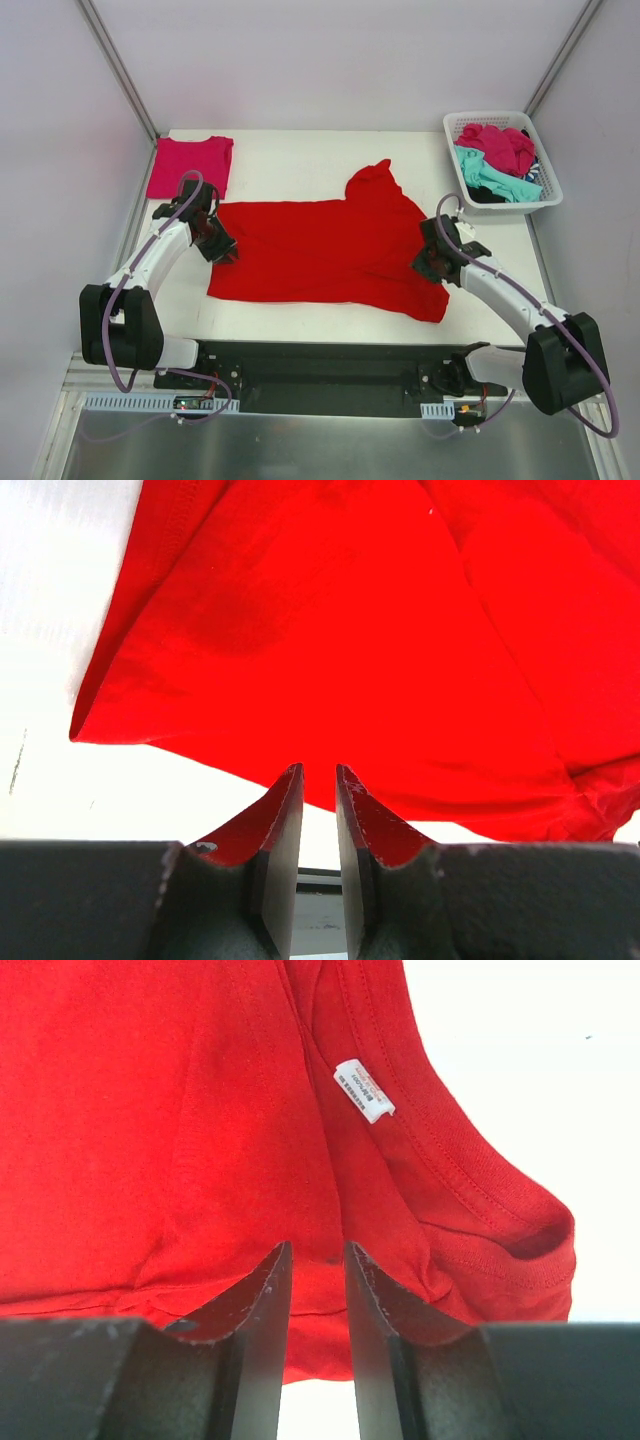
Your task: Fold and stack the t-shirts
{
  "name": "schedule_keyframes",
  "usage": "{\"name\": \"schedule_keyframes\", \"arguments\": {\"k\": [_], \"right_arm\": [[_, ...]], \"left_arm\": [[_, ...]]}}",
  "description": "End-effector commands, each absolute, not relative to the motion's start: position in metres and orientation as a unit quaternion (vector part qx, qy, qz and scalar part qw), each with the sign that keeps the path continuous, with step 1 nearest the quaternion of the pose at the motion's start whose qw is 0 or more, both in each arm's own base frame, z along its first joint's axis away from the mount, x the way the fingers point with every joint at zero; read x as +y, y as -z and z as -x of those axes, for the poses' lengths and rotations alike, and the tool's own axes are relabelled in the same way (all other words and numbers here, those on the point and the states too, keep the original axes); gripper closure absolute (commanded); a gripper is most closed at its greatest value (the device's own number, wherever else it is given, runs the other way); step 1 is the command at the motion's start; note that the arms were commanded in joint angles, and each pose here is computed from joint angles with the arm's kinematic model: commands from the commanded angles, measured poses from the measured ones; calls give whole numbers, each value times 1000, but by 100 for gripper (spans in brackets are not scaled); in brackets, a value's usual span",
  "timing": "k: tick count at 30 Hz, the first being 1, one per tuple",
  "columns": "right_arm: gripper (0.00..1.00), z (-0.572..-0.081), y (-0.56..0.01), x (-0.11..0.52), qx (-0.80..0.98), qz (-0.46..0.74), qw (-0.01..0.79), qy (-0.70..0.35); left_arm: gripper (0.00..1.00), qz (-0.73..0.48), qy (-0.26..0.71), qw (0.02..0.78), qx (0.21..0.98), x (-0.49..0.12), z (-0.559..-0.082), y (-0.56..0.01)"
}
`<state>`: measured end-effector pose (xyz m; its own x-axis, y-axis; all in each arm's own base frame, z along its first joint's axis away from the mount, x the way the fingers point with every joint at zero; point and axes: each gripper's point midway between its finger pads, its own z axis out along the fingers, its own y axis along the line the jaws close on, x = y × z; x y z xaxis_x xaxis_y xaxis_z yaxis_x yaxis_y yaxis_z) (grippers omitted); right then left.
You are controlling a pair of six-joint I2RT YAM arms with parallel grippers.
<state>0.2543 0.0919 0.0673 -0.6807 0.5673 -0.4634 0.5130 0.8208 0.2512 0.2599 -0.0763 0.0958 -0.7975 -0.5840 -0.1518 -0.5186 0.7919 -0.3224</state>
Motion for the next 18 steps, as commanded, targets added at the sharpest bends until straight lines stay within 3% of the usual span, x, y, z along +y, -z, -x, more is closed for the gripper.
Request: {"name": "schedule_keyframes", "arguments": {"k": [1, 18], "right_arm": [[69, -253, -60, 93, 914, -305, 262, -55], [71, -251, -49, 99, 920, -301, 246, -56]], "left_arm": [[81, 282, 128, 123, 943, -76, -253, -97], [81, 283, 126, 120, 943, -76, -251, -95]]}}
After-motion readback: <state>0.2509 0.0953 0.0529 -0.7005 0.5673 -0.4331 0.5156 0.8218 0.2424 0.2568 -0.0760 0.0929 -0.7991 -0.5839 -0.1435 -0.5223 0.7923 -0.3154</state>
